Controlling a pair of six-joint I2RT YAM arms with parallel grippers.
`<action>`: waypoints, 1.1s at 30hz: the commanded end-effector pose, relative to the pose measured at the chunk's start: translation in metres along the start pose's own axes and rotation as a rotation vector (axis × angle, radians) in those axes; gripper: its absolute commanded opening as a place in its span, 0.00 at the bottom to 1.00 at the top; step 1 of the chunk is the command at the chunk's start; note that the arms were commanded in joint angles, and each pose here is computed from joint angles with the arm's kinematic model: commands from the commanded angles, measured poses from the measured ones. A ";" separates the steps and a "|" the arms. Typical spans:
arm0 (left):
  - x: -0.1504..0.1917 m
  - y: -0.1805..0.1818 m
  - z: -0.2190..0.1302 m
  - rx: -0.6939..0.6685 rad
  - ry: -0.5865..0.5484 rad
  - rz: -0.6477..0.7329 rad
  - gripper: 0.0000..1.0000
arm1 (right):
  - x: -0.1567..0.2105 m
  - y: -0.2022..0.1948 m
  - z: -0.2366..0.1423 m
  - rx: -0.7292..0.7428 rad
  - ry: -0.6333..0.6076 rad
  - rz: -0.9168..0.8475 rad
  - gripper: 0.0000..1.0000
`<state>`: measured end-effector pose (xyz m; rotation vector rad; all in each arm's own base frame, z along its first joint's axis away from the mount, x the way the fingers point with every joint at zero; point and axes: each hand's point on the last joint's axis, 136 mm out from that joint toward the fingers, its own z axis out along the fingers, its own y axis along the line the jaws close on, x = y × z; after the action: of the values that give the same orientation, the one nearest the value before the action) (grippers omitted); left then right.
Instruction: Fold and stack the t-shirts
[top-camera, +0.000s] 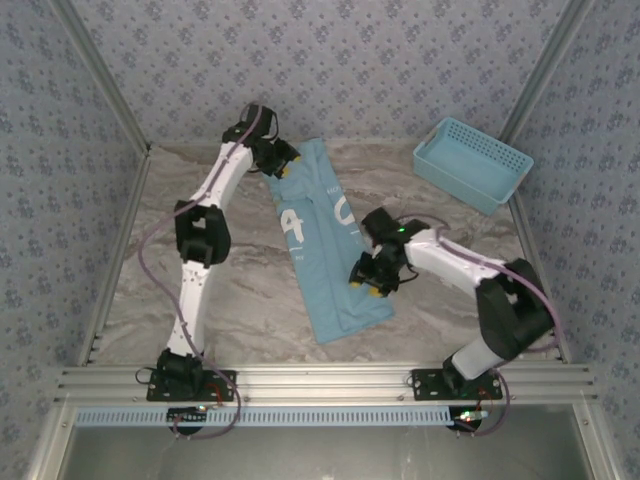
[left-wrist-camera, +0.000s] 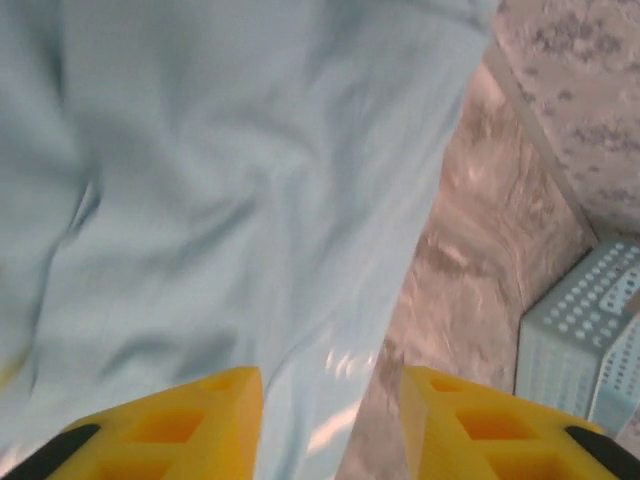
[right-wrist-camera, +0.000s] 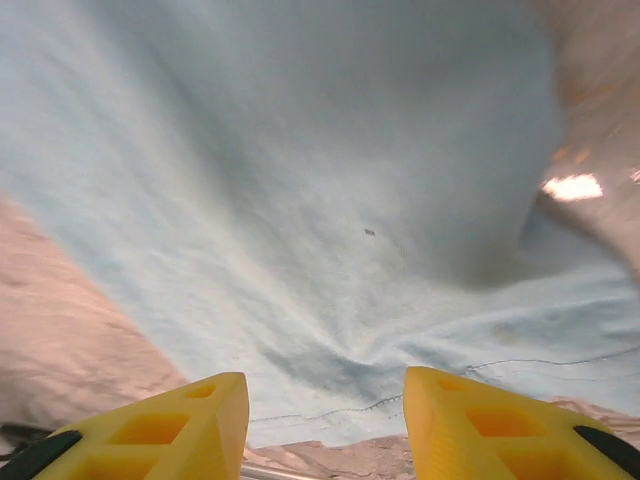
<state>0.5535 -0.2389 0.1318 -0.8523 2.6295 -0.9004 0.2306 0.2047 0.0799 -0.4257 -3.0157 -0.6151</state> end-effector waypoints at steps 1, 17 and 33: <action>0.077 0.011 -0.008 -0.012 0.094 -0.059 0.38 | -0.018 -0.017 -0.010 -0.021 -0.040 -0.064 0.46; 0.098 0.137 0.051 -0.248 0.116 -0.182 0.28 | -0.014 -0.014 0.075 0.029 0.146 -0.135 0.36; 0.052 0.117 -0.020 -0.210 0.111 0.055 0.45 | 0.016 0.030 0.067 0.050 0.068 -0.134 0.45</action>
<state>0.4709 -0.1939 0.0361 -0.9103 2.8587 -0.7691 0.2257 0.3029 0.0287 -0.0721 -2.9261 -0.7335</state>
